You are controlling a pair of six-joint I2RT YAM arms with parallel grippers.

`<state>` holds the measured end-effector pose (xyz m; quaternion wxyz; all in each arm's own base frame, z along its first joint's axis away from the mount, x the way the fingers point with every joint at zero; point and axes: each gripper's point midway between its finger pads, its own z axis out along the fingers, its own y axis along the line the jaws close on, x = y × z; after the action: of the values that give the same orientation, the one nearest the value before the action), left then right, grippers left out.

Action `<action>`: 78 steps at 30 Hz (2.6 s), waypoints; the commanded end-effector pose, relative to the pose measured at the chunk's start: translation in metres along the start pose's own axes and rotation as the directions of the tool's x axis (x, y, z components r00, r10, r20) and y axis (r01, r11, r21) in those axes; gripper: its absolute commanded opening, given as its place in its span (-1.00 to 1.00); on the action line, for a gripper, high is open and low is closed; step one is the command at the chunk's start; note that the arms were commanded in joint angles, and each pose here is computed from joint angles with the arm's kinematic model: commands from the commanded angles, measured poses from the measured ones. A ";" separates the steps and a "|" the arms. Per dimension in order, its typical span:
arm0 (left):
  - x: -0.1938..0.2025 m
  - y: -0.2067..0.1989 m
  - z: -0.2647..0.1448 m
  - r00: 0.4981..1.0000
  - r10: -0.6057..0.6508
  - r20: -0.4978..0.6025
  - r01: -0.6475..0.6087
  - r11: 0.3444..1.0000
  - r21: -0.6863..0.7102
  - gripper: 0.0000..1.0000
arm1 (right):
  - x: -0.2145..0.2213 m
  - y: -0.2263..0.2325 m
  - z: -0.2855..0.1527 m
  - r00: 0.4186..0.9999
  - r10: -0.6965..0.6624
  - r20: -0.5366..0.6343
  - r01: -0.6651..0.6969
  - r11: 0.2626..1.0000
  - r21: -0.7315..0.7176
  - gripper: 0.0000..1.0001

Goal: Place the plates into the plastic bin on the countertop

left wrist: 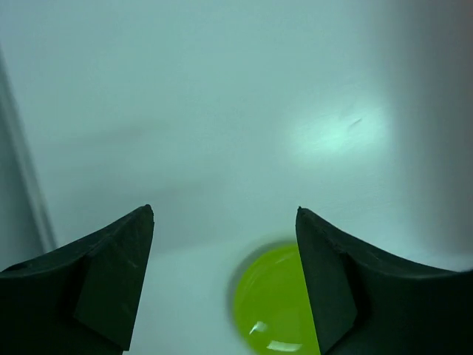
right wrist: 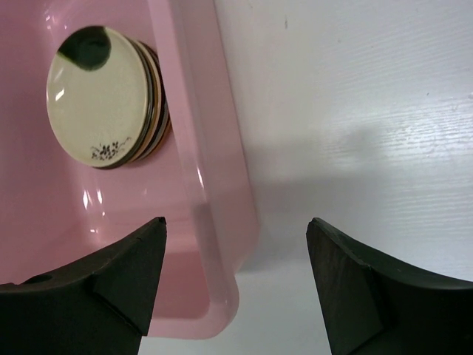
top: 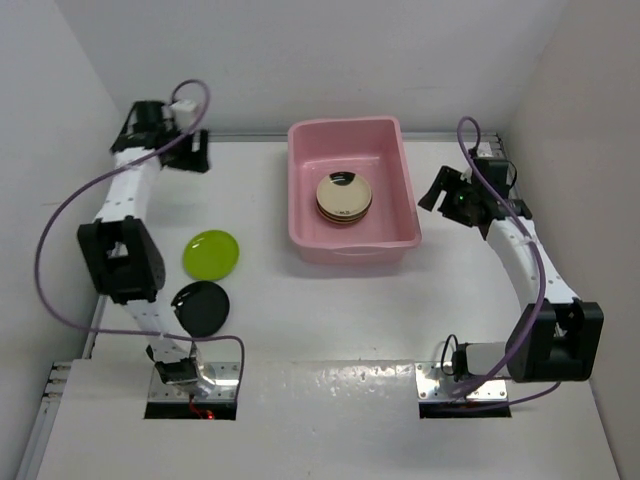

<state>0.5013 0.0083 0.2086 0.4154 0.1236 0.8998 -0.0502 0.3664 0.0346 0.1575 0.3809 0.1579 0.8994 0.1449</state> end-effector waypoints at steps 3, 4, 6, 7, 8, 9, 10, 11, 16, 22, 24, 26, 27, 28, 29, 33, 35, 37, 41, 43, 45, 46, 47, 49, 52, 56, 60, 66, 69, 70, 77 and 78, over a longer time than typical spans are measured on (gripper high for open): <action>0.165 0.048 -0.016 0.934 -0.129 -0.332 0.114 0.991 -0.065 0.54 | 0.006 0.001 -0.010 0.998 -0.059 0.022 0.059 0.998 -0.008 0.54; 0.188 0.047 -0.016 0.919 -0.146 -0.366 0.134 0.989 -0.057 0.51 | 0.003 0.002 -0.012 0.998 -0.062 0.032 0.063 0.998 -0.010 0.54; 0.210 0.050 -0.015 0.898 -0.201 -0.390 0.204 0.978 -0.036 0.48 | 0.001 0.005 -0.012 0.997 -0.066 0.032 0.067 0.997 -0.029 0.54; 0.215 0.048 -0.015 0.894 -0.213 -0.393 0.221 0.975 -0.026 0.48 | 0.000 0.007 -0.011 0.997 -0.067 0.031 0.068 0.997 -0.033 0.54; 0.219 0.045 -0.015 0.893 -0.225 -0.389 0.242 0.970 -0.006 0.45 | 0.003 0.007 -0.010 0.998 -0.068 0.014 0.068 0.997 -0.035 0.54; 0.224 0.041 -0.013 0.887 -0.230 -0.400 0.255 0.967 0.008 0.45 | 0.001 0.009 -0.011 0.997 -0.072 0.012 0.073 0.996 -0.045 0.54; 0.227 0.037 -0.012 0.884 -0.233 -0.405 0.263 0.965 0.019 0.45 | 0.003 0.010 -0.011 0.997 -0.071 0.003 0.071 0.996 -0.047 0.54; 0.235 0.034 -0.012 0.878 -0.237 -0.416 0.270 0.963 0.021 0.39 | 0.001 0.010 -0.013 0.997 -0.070 0.011 0.070 0.996 -0.048 0.54; 0.265 0.022 -0.004 0.844 -0.211 -0.493 0.225 0.974 -0.033 0.02 | 0.004 0.007 -0.015 0.998 -0.062 0.024 0.063 0.997 -0.039 0.54; 0.265 0.023 0.009 0.832 -0.216 -0.510 0.234 0.972 -0.031 -0.99 | 0.001 0.002 -0.019 0.998 -0.054 0.041 0.055 0.998 -0.022 0.54; 0.229 0.035 0.014 0.868 -0.231 -0.438 0.248 0.968 -0.019 -1.00 | 0.000 0.003 -0.020 0.998 -0.046 0.041 0.047 0.999 -0.025 0.54; 0.193 0.044 0.011 0.900 -0.252 -0.355 0.267 0.964 -0.007 -1.00 | 0.001 0.002 -0.019 0.999 -0.034 0.036 0.035 0.999 -0.026 0.54; 0.157 0.053 0.008 0.926 -0.259 -0.274 0.267 0.964 -0.009 -1.00 | 0.001 0.003 -0.018 0.999 -0.031 0.034 0.032 0.999 -0.033 0.54; 0.133 0.053 0.004 0.942 -0.256 -0.217 0.265 0.964 0.016 -1.00 | 0.001 0.004 -0.018 0.999 -0.025 0.033 0.026 0.999 -0.035 0.54; 0.108 0.056 -0.004 0.956 -0.247 -0.159 0.253 0.967 0.020 -1.00 | 0.002 0.004 -0.016 0.999 -0.021 0.030 0.022 0.999 -0.038 0.54; 0.003 0.041 -0.032 0.978 -0.200 0.060 0.195 0.978 0.075 -1.00 | 0.000 0.004 -0.014 0.999 -0.010 0.032 0.011 0.999 -0.037 0.54; -0.057 0.020 -0.056 0.970 -0.151 0.188 0.132 0.985 0.112 -1.00 | -0.003 0.005 -0.013 0.999 -0.004 0.035 0.006 0.999 -0.036 0.54; -0.103 0.000 -0.071 0.949 -0.130 0.288 0.089 0.984 0.152 -1.00 | -0.003 0.004 -0.009 1.000 0.003 0.031 -0.002 0.999 -0.035 0.54; -0.145 -0.087 -0.059 0.932 -0.091 0.350 -0.021 0.953 0.302 -1.00 | -0.005 0.006 -0.004 1.000 0.013 0.023 -0.013 0.999 -0.038 0.54; -0.156 -0.120 -0.048 0.929 -0.065 0.364 -0.070 0.936 0.346 -1.00 | -0.004 0.005 -0.001 1.000 0.025 0.015 -0.025 0.999 -0.036 0.54; -0.147 -0.163 -0.015 0.949 -0.049 0.312 -0.084 0.914 0.398 -1.00 | -0.005 0.006 0.001 1.000 0.025 0.014 -0.025 0.999 -0.038 0.54; -0.148 -0.177 -0.009 0.950 -0.039 0.311 -0.099 0.904 0.416 -1.00 | -0.005 0.005 0.002 1.000 0.024 0.012 -0.023 0.999 -0.036 0.54; -0.144 -0.188 0.002 0.955 -0.030 0.296 -0.101 0.904 0.417 -1.00 | -0.004 0.005 0.002 1.000 0.023 0.008 -0.023 0.999 -0.037 0.54; -0.126 -0.217 0.031 0.968 0.004 0.250 -0.116 0.892 0.438 -1.00 | -0.004 0.005 0.002 1.000 0.017 -0.001 -0.017 0.999 -0.035 0.54; -0.120 -0.245 0.049 0.971 0.026 0.239 -0.137 0.875 0.464 -1.00 | -0.004 0.004 0.002 1.000 0.014 -0.008 -0.014 0.999 -0.029 0.54; -0.106 -0.262 0.073 0.975 0.051 0.217 -0.150 0.871 0.468 -1.00 | 0.002 0.001 0.002 1.000 0.012 -0.022 -0.012 1.000 -0.017 0.54; -0.090 -0.284 0.084 0.977 0.081 0.197 -0.173 0.844 0.508 -1.00 | 0.007 -0.002 0.003 0.999 0.011 -0.035 -0.012 1.000 -0.005 0.54; -0.053 -0.287 0.111 0.986 0.117 0.119 -0.162 0.847 0.507 -0.14 | 0.005 -0.004 0.000 1.000 0.003 -0.025 -0.003 1.000 0.007 0.54; -0.045 -0.292 0.116 0.980 0.156 0.121 -0.196 0.836 0.512 0.18 | 0.003 -0.004 -0.002 1.000 0.001 -0.018 -0.001 1.000 0.008 0.54; -0.044 -0.295 0.116 0.977 0.172 0.127 -0.213 0.836 0.506 0.22 | 0.004 -0.004 -0.002 1.000 0.001 -0.023 -0.001 1.000 0.009 0.54; -0.103 -0.272 0.064 0.958 0.144 0.247 -0.244 0.860 0.449 0.27 | -0.004 0.003 -0.008 1.000 -0.003 0.000 0.003 1.000 -0.008 0.54; -0.113 -0.259 0.051 0.952 0.144 0.269 -0.252 0.868 0.429 0.34 | -0.008 0.005 -0.011 1.000 -0.007 0.012 0.007 1.000 -0.012 0.54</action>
<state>0.5328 -0.3007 0.1560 0.3870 0.3086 0.8325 -0.2488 0.3526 0.0373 0.1367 0.3391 0.1661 0.9137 0.1502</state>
